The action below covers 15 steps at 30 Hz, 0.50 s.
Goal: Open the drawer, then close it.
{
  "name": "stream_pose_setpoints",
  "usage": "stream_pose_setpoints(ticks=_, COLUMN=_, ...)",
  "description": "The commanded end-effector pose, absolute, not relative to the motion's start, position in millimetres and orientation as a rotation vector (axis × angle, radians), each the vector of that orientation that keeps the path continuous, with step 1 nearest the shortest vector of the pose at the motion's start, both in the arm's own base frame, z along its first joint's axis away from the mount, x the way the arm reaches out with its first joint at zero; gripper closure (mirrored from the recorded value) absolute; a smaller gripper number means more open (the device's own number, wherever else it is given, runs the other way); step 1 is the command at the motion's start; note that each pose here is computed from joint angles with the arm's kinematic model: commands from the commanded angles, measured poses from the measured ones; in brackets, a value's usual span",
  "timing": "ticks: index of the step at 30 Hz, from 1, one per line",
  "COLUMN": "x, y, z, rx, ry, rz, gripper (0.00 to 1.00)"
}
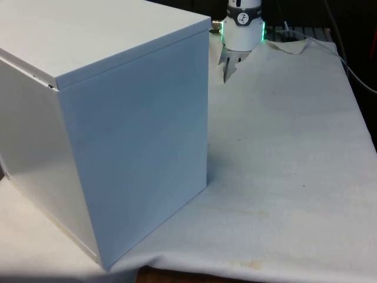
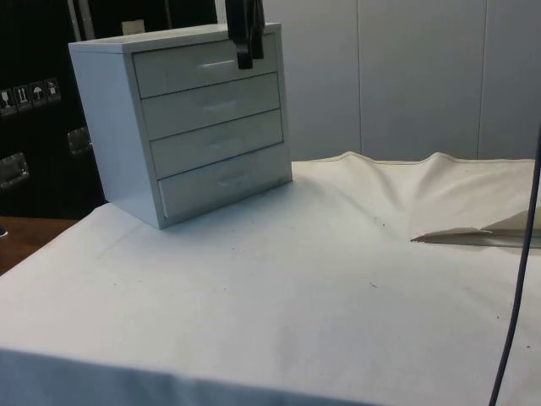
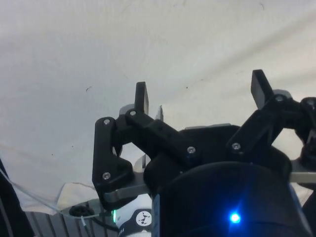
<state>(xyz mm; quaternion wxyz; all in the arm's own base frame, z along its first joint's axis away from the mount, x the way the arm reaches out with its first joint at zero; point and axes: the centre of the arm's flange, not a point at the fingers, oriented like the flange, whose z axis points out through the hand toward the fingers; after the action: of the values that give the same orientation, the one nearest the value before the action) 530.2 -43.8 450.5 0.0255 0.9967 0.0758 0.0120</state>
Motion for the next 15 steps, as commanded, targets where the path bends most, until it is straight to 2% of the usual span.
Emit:
stream_pose_setpoints(ticks=1, x=529.1, y=-44.9, z=450.6, rx=3.082, ry=0.244, rz=0.037, gripper=0.0)
stream_pose_setpoints(ticks=15, x=522.7, y=-45.8, z=452.7, rx=3.066, ry=0.437, rz=0.038, gripper=0.0)
